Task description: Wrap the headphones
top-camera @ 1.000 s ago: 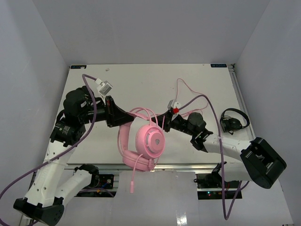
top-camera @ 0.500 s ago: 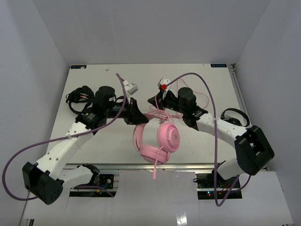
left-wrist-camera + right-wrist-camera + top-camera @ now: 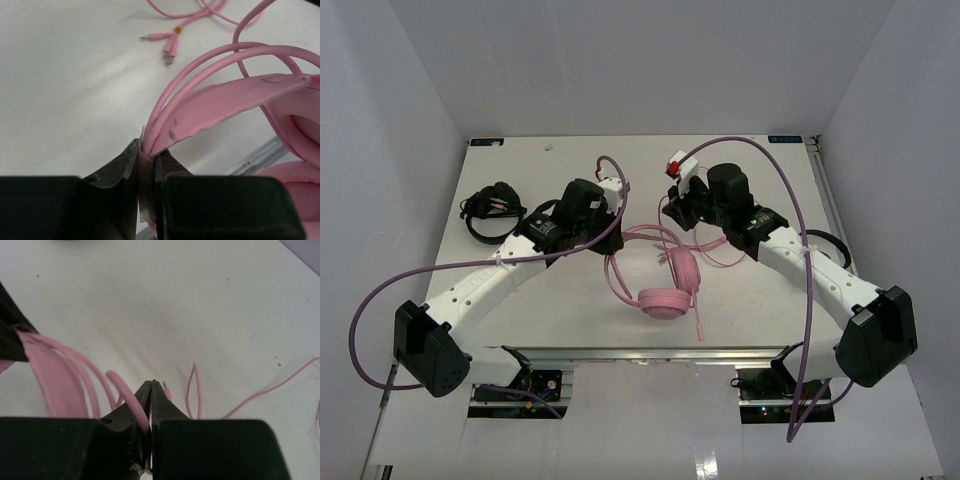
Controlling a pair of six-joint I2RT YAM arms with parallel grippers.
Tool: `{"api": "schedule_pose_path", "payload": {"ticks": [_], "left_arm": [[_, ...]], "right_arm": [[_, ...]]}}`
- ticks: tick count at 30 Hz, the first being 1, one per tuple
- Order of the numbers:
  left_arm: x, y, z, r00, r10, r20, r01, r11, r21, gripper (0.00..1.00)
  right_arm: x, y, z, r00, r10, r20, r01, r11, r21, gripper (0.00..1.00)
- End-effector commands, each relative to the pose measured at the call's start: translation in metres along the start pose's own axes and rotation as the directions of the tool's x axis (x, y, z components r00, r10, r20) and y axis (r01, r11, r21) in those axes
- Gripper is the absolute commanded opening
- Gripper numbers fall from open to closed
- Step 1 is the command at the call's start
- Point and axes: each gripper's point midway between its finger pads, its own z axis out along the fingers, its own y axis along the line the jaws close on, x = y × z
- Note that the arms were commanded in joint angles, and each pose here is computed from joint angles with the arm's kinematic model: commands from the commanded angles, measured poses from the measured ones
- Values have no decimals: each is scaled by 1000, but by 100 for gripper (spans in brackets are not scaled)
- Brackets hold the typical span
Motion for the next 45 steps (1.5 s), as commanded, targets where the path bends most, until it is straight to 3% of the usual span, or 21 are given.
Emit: {"api": "schedule_pose_path", "payload": {"ticks": [1,9,14,25,37,45], "left_arm": [[-21,34,-11,999,25,33,-14,957,-291,0],[-15,87,-20,999,31,-15,-33,772,-635,0],[-14,102,-30,1000,7,-7,-10,683,-730,0],[-41,95,-45,987,-51,155,149,668,-729,0],[-54,96,-74,943,-106,316,311,623,-718,0],[-65,85,-83,891,-176,418,424,649,-631,0]], "right_arm": [[-5,16,-23,998,28,-53,-32,998,-60,8],[-13,61,-38,998,53,-17,-56,961,-272,8],[-14,94,-49,998,63,2,-56,903,-427,8],[16,144,-41,983,178,-44,-171,807,-564,8],[26,183,-42,973,229,-25,-184,707,-683,17],[34,191,-19,967,254,-8,-206,766,-608,14]]}}
